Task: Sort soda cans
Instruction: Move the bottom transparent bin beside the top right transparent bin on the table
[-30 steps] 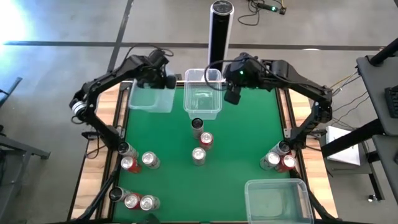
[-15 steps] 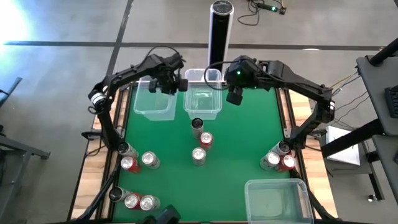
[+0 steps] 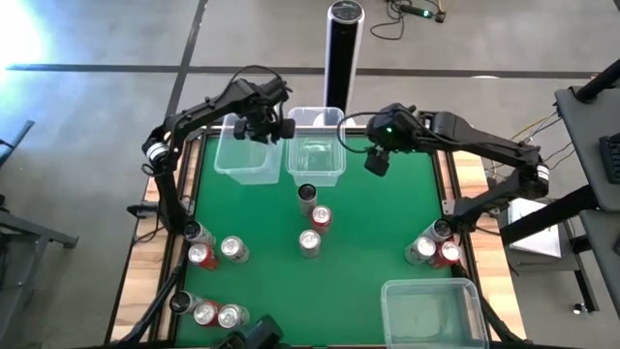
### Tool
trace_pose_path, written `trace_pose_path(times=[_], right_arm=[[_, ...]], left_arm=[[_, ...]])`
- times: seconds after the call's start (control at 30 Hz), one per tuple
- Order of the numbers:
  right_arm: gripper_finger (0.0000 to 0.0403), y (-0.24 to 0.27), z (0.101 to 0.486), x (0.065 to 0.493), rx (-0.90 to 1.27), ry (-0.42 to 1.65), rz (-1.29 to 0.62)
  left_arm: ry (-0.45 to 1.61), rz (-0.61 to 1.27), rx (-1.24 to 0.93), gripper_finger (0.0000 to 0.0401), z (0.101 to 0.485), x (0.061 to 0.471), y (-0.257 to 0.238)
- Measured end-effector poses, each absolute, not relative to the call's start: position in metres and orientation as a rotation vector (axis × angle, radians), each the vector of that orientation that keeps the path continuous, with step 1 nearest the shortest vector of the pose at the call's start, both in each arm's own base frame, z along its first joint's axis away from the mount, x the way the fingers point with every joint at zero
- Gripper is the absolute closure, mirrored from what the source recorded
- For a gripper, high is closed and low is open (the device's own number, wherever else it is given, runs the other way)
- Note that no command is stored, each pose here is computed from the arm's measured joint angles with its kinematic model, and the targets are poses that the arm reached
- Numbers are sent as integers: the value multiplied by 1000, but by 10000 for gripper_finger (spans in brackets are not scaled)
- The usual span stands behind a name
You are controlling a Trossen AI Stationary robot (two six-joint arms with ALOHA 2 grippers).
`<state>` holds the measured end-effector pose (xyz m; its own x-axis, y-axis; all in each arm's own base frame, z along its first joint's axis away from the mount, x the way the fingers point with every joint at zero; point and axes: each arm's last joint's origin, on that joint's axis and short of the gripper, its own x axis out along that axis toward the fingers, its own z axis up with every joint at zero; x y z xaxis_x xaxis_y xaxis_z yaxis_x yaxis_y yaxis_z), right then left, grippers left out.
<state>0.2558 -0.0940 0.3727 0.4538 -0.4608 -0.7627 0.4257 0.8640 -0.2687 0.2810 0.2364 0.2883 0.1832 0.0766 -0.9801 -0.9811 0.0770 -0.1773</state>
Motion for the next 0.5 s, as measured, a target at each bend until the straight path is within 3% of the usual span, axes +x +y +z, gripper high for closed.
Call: trace_pose_path(times=[0.5], right_arm=[[98,-94,365,255,25,900,-584]], left_arm=[[1013,1018,-1143,242,289,286,239]])
